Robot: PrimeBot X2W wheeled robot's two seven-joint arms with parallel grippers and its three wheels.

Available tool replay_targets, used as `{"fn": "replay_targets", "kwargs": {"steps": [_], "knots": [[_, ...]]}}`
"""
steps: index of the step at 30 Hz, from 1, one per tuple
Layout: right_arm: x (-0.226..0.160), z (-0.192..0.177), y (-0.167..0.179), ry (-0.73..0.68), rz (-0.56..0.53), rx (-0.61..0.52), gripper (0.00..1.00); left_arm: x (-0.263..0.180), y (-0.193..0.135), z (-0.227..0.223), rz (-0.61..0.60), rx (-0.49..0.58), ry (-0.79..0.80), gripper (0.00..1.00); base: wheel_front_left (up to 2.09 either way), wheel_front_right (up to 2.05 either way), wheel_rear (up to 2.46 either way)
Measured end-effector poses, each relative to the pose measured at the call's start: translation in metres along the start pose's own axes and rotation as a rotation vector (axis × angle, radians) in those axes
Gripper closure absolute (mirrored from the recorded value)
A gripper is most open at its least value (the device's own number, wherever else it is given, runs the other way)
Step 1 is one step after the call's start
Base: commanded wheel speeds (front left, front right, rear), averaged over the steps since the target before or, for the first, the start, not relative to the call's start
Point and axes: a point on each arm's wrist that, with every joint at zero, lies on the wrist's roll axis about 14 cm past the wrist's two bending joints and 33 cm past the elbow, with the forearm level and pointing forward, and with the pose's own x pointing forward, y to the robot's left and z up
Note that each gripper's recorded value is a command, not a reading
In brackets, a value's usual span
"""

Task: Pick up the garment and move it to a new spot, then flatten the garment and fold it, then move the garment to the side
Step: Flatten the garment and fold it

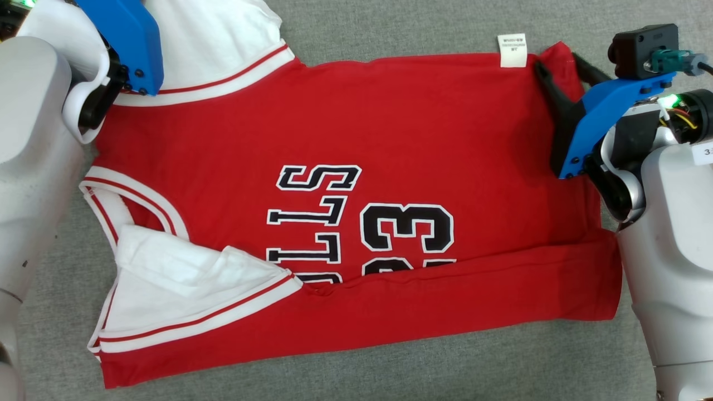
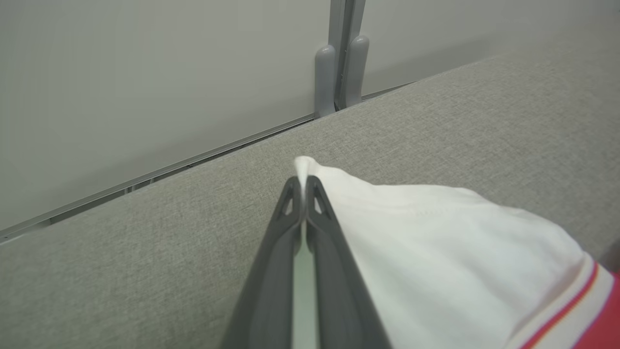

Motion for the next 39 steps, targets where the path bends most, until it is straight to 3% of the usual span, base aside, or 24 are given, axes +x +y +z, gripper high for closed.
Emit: {"fn": "replay_targets", "kwargs": {"steps": [17, 27, 39], "knots": [[-0.037, 0.037, 0.003, -0.227, -0.005, 0.01, 1.0, -0.063, -0.008, 0.053, 0.007, -0.043, -0.294, 1.0, 0.0, 0.0, 0.0], [-0.064, 0.034, 0.015, -0.31, 0.019, 0.026, 1.0, -0.116, -0.039, 0.034, -0.008, -0.093, -0.36, 1.0, 0.0, 0.0, 0.0], [-0.085, 0.015, 0.019, -0.349, 0.023, 0.053, 1.0, -0.169, -0.051, -0.001, 0.056, -0.209, -0.382, 1.0, 0.0, 0.0, 0.0]]}}
